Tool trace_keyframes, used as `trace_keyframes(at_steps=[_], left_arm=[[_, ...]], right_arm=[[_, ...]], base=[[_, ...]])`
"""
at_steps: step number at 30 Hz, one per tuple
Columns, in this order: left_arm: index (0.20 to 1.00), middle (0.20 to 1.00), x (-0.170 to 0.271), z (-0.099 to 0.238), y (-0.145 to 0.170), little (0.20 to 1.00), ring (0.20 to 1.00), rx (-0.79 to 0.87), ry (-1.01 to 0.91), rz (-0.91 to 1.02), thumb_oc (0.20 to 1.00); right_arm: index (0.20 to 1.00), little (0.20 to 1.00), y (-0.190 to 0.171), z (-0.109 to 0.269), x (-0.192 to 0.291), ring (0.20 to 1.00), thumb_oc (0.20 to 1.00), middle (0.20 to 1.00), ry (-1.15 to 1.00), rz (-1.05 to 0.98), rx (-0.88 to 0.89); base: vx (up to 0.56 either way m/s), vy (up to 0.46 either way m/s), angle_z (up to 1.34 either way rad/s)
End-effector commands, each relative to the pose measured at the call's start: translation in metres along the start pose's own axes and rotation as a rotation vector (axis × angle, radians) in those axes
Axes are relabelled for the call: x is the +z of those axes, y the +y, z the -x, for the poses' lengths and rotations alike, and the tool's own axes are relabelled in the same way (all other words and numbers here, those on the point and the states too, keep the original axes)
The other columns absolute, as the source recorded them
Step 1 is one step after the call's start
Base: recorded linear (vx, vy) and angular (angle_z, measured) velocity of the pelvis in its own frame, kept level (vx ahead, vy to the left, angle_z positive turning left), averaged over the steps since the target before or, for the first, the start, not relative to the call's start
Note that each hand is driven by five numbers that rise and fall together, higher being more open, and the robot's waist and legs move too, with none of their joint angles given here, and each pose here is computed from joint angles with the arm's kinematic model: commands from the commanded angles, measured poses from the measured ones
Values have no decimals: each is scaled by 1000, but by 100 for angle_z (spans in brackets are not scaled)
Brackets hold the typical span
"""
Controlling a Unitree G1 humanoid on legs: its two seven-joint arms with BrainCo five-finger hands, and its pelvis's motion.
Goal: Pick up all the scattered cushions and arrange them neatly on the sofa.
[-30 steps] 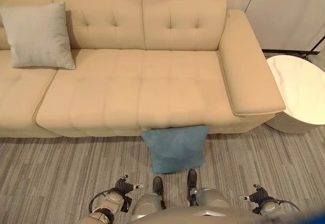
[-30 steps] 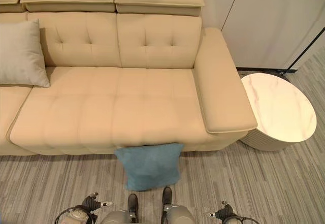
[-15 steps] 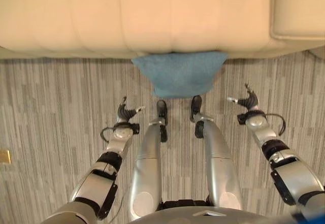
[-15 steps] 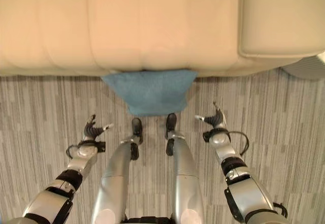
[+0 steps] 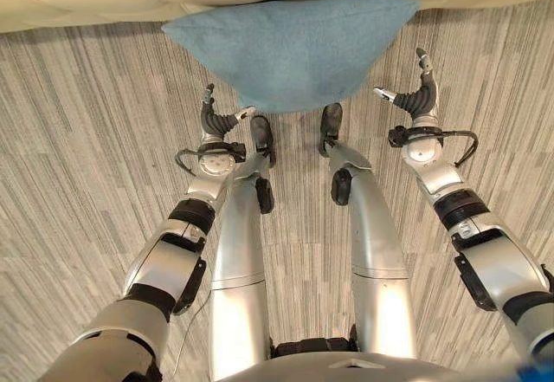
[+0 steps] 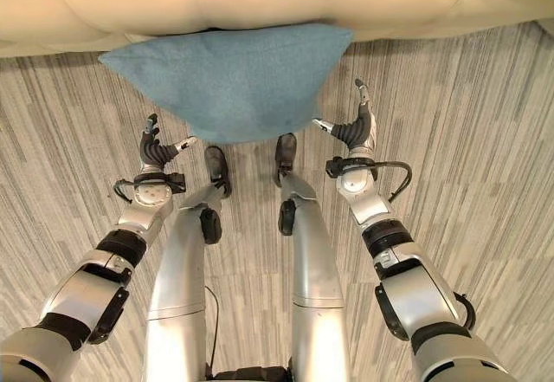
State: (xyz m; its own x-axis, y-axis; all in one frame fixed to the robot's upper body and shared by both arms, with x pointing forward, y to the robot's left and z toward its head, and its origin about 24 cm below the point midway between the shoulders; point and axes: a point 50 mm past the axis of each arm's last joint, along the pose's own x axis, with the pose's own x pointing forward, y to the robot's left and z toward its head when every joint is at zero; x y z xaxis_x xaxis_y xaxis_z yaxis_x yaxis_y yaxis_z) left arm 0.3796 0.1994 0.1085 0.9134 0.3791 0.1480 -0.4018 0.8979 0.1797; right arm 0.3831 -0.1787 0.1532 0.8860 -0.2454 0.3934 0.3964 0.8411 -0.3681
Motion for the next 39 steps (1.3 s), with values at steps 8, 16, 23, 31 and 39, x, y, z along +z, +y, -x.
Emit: trace_keyframes(at_steps=[8, 16, 23, 31, 39], left_arm=[[1000, 1000, 8, -6, 20, 1000, 1000, 70, -96, -129, 1000], [1000, 1000, 90, -30, 20, 1000, 1000, 19, -359, -125, 1000], [1000, 1000, 147, -8, -50, 1000, 1000, -126, -499, 70, 1000], [200, 200, 181, 29, -89, 200, 200, -220, -489, 513, 200], [200, 200, 179, 38, -64, 200, 200, -187, -555, 629, 200]], right_arm=[[1000, 1000, 4, 11, 7, 1000, 1000, 1000, -90, 1, -24], [1000, 1000, 1, -13, 55, 1000, 1000, 1000, -270, 9, 9], [1000, 1000, 44, -13, 129, 1000, 1000, 1000, -502, 14, 147], [200, 200, 57, 4, 198, 200, 200, 200, -633, -287, 110], [200, 200, 33, 9, 176, 200, 200, 200, -644, -317, 79]], base=[[16, 29, -1], [28, 32, -2], [32, -16, -1], [4, -45, 0], [-24, -1, -2]])
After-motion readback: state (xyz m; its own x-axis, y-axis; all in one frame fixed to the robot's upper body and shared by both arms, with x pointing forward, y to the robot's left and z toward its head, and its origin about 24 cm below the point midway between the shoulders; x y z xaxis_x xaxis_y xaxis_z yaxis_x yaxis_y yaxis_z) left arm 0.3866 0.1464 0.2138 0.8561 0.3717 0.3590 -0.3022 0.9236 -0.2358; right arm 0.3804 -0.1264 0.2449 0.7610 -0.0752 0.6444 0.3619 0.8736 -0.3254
